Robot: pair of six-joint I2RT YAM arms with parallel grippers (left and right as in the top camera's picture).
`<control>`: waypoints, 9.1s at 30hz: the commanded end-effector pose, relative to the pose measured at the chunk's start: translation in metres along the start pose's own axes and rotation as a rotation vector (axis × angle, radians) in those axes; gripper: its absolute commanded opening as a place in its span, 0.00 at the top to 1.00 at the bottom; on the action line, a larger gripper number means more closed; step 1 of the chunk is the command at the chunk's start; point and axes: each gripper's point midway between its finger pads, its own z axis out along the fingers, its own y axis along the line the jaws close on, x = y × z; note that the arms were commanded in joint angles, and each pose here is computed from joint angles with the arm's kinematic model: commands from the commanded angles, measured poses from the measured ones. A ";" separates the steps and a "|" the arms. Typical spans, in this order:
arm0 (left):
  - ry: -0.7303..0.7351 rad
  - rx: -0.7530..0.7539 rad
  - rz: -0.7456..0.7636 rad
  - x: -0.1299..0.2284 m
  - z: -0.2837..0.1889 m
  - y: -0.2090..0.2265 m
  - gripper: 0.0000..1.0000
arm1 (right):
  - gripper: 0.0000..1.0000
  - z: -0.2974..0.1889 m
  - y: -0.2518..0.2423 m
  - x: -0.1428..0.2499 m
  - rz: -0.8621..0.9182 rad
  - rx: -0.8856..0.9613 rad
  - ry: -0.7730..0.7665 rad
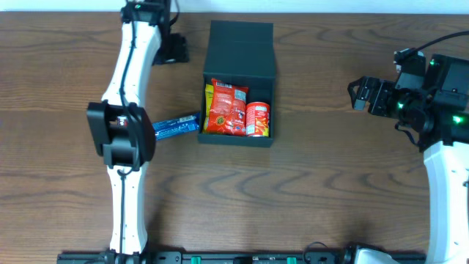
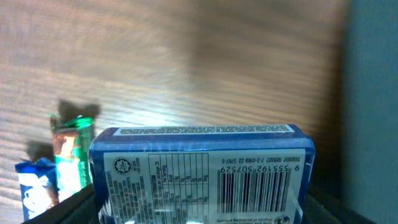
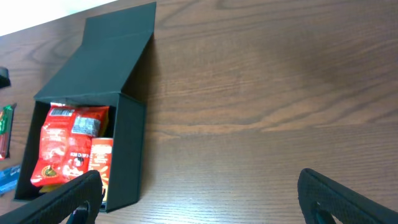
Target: Pack container
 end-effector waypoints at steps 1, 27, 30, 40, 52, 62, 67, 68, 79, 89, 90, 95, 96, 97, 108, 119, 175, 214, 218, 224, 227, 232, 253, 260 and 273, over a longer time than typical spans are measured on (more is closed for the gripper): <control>-0.033 0.049 0.062 0.004 -0.022 -0.051 0.32 | 0.01 0.000 -0.012 0.000 0.049 0.015 -0.003; 0.084 0.121 0.178 0.112 -0.003 -0.205 0.35 | 0.01 -0.017 -0.062 0.002 0.177 0.107 -0.017; 0.075 0.096 0.178 0.111 0.002 -0.201 0.34 | 0.01 -0.017 -0.062 0.003 0.179 0.107 -0.013; 0.078 0.105 0.179 0.112 0.005 -0.203 0.03 | 0.01 -0.017 -0.062 0.003 0.179 0.106 -0.013; 0.097 0.133 0.222 0.115 0.004 -0.205 0.08 | 0.01 -0.016 -0.060 0.002 0.179 0.095 -0.013; 0.050 0.074 0.128 0.092 0.019 -0.179 0.94 | 0.01 -0.016 -0.058 0.004 0.182 0.081 -0.006; 0.092 0.053 0.105 0.101 0.038 -0.167 0.94 | 0.01 -0.016 -0.058 0.004 0.183 0.081 -0.005; 0.097 0.053 0.105 0.103 0.042 -0.166 0.94 | 0.01 -0.016 -0.058 0.004 0.183 0.081 -0.005; 0.092 0.089 0.088 0.106 0.054 -0.174 0.94 | 0.01 -0.016 -0.058 0.004 0.182 0.081 -0.006; 0.103 0.196 0.102 0.108 0.051 -0.198 0.94 | 0.01 -0.016 -0.058 0.004 0.183 0.081 -0.006; 0.102 0.194 0.105 0.108 0.051 -0.197 0.94 | 0.01 -0.016 -0.058 0.004 0.183 0.081 -0.005; 0.090 0.143 0.100 0.105 0.047 -0.185 0.94 | 0.01 -0.016 -0.058 0.005 0.184 0.080 -0.003; 0.086 0.144 0.098 0.103 0.044 -0.184 0.94 | 0.01 -0.016 -0.058 0.005 0.184 0.081 -0.003; 0.075 0.147 0.096 0.099 0.039 -0.184 0.94 | 0.01 -0.016 -0.058 0.005 0.184 0.081 -0.003; 0.018 0.098 0.100 0.085 0.013 -0.179 0.94 | 0.01 -0.016 -0.058 0.005 0.184 0.081 -0.003; 0.083 0.148 0.105 0.100 0.006 -0.185 0.95 | 0.01 -0.016 -0.058 0.004 0.182 0.081 -0.006; 0.165 0.095 0.107 0.116 0.035 -0.176 0.94 | 0.01 -0.016 -0.058 0.004 0.175 0.081 -0.004; 0.269 -0.189 0.177 0.128 0.025 -0.083 0.94 | 0.01 -0.016 -0.058 0.005 0.177 0.080 -0.001; 0.248 -0.172 0.165 0.120 0.017 -0.084 0.94 | 0.01 -0.016 -0.058 0.005 0.177 0.081 -0.001; 0.111 -0.099 0.144 0.092 -0.035 -0.093 0.94 | 0.01 -0.016 -0.058 0.005 0.176 0.081 -0.002; 0.026 -0.094 0.122 0.077 -0.066 -0.085 0.94 | 0.01 -0.016 -0.058 0.005 0.176 0.080 -0.002; -0.053 -0.098 0.042 0.057 -0.116 -0.038 0.94 | 0.01 -0.016 -0.058 0.005 0.176 0.080 -0.002; 0.046 -0.132 0.037 0.146 -0.076 0.096 0.94 | 0.01 -0.016 -0.058 -0.003 0.162 0.080 -0.033; 0.113 -0.128 0.050 0.178 -0.035 0.100 0.94 | 0.01 -0.016 -0.058 -0.003 0.163 0.080 -0.032; 0.094 -0.074 -1.255 0.179 -0.032 0.070 0.87 | 0.01 -0.016 -0.053 0.000 0.168 0.053 -0.019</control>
